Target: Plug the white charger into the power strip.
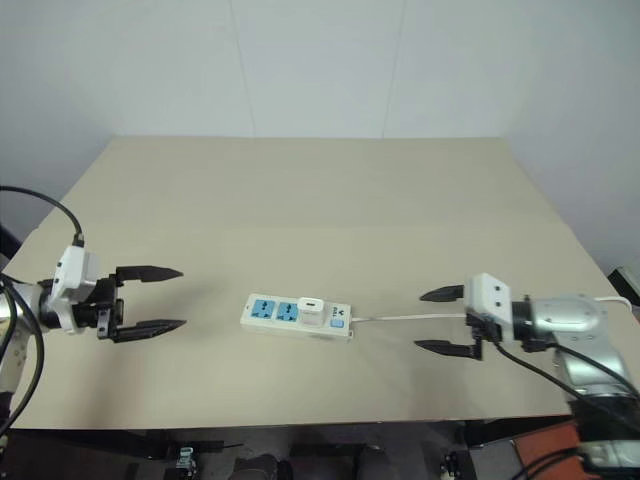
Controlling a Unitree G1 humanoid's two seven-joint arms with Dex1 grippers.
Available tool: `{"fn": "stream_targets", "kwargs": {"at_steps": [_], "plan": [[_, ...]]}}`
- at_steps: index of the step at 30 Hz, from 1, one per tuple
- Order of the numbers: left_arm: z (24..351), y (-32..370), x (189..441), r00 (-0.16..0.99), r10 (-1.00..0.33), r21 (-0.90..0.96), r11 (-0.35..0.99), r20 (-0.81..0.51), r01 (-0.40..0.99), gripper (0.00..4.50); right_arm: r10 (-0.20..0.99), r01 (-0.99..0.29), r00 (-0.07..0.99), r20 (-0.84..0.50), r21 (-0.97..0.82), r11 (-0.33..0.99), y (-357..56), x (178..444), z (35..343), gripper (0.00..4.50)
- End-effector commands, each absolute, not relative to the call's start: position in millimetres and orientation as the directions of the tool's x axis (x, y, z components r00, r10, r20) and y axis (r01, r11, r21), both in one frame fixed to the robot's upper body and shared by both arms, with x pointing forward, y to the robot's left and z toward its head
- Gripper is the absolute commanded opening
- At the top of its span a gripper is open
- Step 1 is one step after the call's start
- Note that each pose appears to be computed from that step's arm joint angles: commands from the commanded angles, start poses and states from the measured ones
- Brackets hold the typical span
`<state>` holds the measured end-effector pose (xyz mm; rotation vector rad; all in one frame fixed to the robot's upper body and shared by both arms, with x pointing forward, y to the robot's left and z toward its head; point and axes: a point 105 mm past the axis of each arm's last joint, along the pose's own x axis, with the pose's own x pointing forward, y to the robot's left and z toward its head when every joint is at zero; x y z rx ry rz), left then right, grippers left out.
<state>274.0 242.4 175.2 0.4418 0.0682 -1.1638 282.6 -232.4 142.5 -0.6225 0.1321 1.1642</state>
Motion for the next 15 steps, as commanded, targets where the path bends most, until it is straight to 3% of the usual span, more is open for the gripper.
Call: {"fn": "stream_targets", "kwargs": {"at_steps": [1,4,15], "plan": [[191,236,270,0.418,-0.881,0.347,0.33,-0.22,0.878,4.5,0.804,-0.869,0.441,-0.399,-0.413,0.271,-238,273,156,4.47],[185,230,272,0.429,-0.88,0.343,0.346,-0.204,0.873,4.5,0.757,-0.86,0.466,-0.458,-0.434,0.267,-244,267,148,4.47],[184,225,278,0.379,-0.898,0.312,0.303,-0.224,0.901,4.5,0.749,-0.851,0.498,-0.437,-0.412,0.326,-251,253,162,4.47]]}}
